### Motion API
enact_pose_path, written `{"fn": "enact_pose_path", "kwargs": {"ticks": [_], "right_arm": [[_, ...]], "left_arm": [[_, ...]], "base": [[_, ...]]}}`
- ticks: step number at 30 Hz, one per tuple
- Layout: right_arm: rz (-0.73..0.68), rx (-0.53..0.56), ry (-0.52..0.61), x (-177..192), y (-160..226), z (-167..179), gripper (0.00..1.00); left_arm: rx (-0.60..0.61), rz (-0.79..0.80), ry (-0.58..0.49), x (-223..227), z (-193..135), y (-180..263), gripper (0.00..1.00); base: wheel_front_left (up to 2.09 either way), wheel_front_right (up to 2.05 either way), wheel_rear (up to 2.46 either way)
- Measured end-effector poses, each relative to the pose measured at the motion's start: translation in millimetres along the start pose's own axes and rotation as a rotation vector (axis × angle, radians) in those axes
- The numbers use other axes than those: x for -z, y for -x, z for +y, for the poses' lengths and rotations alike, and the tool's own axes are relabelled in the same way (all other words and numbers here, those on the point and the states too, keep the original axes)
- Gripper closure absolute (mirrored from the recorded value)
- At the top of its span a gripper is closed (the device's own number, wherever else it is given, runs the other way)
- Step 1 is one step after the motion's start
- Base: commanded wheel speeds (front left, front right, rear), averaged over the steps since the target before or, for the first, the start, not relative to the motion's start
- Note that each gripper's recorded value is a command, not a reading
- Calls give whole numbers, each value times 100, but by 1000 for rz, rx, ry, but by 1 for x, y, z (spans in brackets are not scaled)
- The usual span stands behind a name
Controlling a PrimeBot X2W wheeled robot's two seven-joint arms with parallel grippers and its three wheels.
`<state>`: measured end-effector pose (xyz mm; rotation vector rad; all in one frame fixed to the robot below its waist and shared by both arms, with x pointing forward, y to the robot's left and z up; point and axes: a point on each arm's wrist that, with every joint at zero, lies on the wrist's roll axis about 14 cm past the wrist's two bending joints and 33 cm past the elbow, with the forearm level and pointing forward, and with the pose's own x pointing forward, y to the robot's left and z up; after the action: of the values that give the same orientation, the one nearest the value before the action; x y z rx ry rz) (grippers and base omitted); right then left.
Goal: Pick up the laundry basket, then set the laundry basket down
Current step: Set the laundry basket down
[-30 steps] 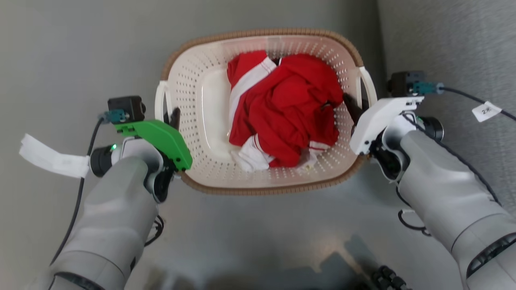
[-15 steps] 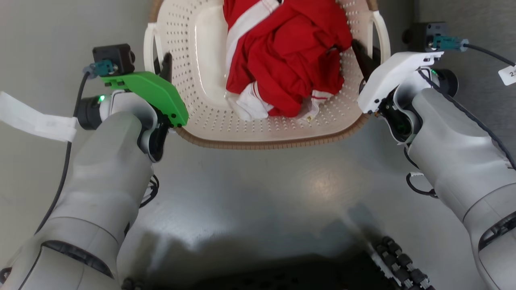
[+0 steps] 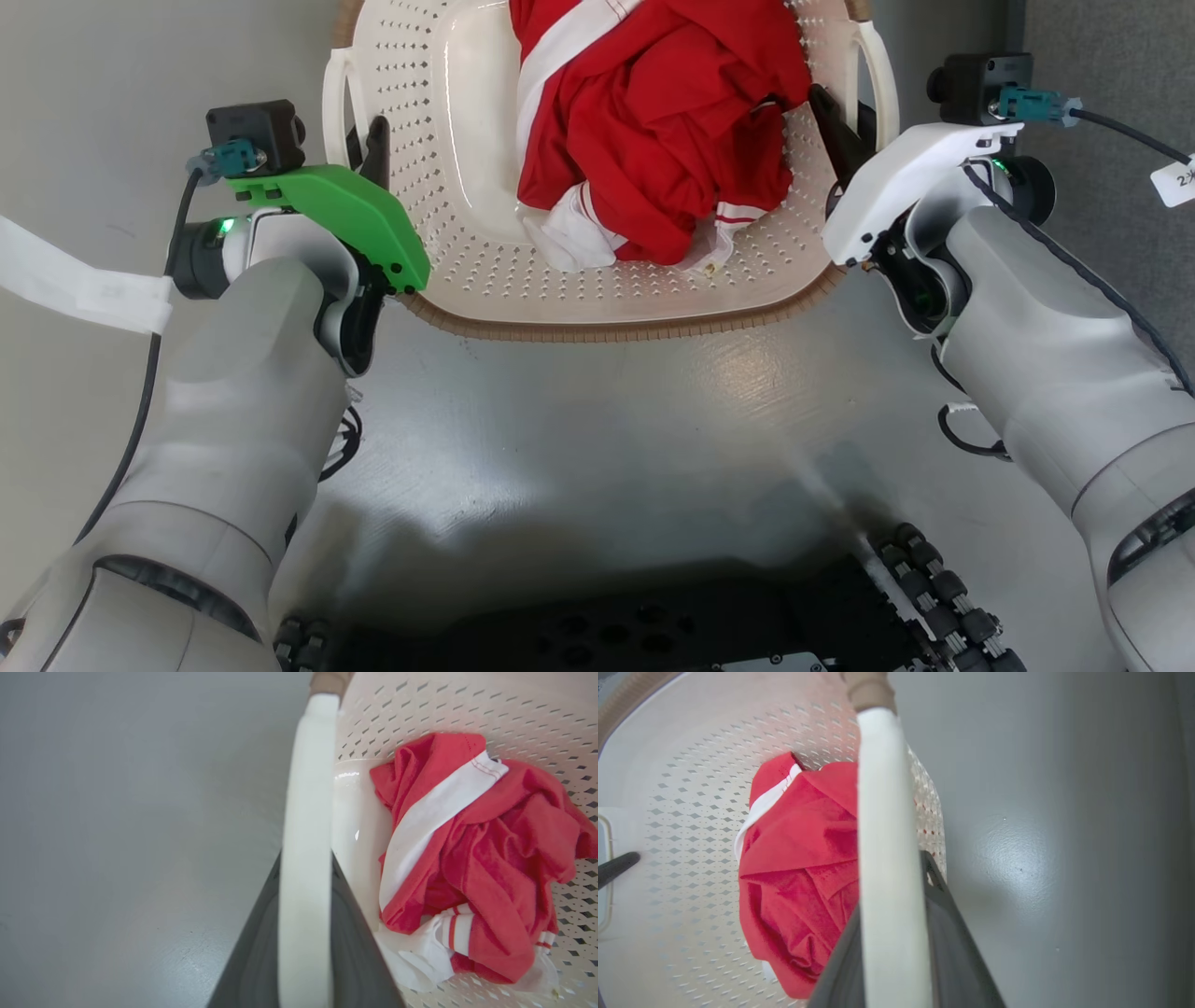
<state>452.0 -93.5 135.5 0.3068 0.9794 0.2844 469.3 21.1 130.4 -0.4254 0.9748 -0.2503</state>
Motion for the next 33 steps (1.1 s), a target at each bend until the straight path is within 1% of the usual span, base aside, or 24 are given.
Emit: {"fn": "enact_pose_path", "kwargs": {"ticks": [10,11,12,13,14,17,25,33], "right_arm": [[-7,-7,11,0,-3,0,100],[-7,-6,10,1,-3,-1,98],[-7,-6,9,1,-3,-1,56],[-4,-4,7,2,-3,-2,1],[-5,-14,1,3,-3,-1,0],[-3,-23,-8,4,-3,3,0],[-8,-6,-9,2,-1,-1,0],[-31,1,-9,-9,4,-1,0]], "left_arm": [[-1,-6,-8,-1,2,-4,100],[-1,-5,-8,0,2,-4,100],[-2,-3,-8,1,2,-4,100],[-1,-2,-9,1,2,-4,69],[-5,1,-11,2,4,-4,0],[-11,4,-17,2,6,-4,0],[-15,7,-23,2,7,-3,0],[-20,-12,-50,-8,6,2,0]], "base": [[0,0,0],[0,0,0],[0,0,0],[0,0,0],[0,0,0],[0,0,0],[0,0,0],[0,0,0]]}}
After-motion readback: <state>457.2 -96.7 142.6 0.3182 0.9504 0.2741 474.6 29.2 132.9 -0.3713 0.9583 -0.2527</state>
